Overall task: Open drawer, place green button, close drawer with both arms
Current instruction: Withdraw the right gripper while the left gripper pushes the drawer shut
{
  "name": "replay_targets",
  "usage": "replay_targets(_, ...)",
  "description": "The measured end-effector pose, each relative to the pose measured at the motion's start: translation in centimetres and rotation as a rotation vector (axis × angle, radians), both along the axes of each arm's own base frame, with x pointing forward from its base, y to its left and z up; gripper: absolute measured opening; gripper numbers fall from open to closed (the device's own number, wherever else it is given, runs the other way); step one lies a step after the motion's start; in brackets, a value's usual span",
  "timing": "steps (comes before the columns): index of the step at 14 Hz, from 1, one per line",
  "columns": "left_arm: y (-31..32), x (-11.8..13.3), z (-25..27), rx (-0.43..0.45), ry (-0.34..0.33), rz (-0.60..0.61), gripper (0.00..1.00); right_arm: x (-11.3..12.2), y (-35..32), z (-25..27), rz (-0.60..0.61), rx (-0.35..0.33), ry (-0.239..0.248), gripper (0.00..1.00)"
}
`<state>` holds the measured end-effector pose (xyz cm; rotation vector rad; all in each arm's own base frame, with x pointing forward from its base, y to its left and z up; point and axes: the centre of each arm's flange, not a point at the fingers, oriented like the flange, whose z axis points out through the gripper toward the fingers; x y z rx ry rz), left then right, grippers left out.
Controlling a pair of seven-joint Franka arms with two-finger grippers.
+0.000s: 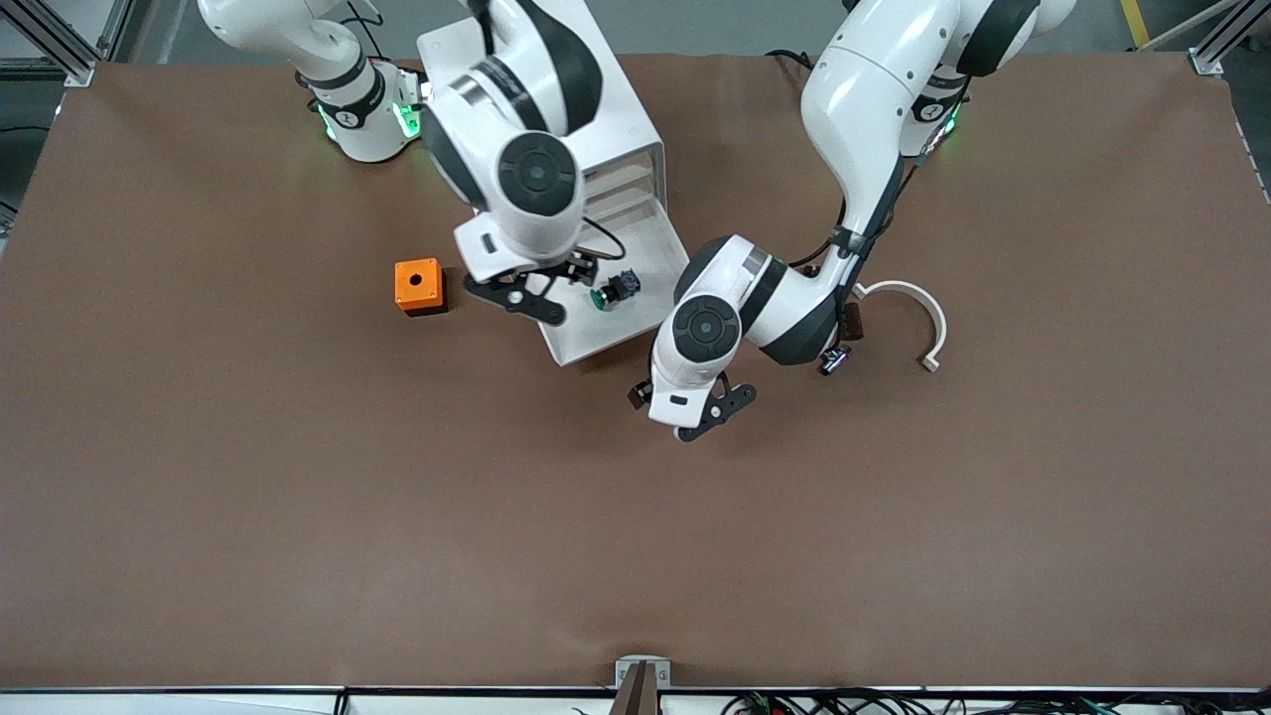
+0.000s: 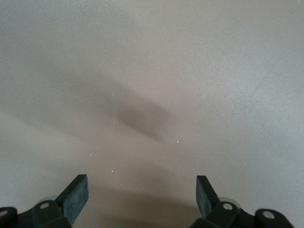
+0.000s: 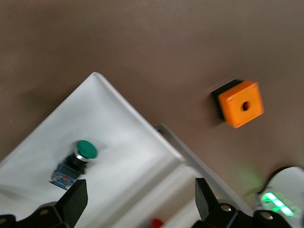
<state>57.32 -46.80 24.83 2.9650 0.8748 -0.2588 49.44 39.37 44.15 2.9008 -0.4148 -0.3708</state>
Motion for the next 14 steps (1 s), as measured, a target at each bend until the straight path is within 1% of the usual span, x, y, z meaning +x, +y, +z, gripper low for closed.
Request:
replay_targets(3, -0.3, -0.6, -0.6, 0.007, 0.011, -0.008, 1.00, 2.2, -7.4, 5.2, 0.100, 0.049, 0.049, 1.00)
replay_targets(6, -1.7, -2.4, -1.6, 0.018, 0.027, -0.039, 1.00, 4.5, -15.4, 8.5, 0.179, 0.119, 0.073, 1.00)
replay_targets(10, -4.2, -5.2, -2.4, 0.027, 0.040, -0.089, 1.00, 7.2, -26.8, 10.3, 0.221, 0.203, 0.069, 1.00)
replay_targets(12, -5.4, -6.6, -2.5, 0.022, 0.051, -0.112, 1.00, 8.0, -31.5, 10.4, 0.222, 0.231, 0.069, 1.00)
replay_targets(14, -6.1, -7.4, -2.6, 0.015, 0.060, -0.125, 1.00, 8.3, -35.7, 10.7, 0.205, 0.249, 0.058, 1.00)
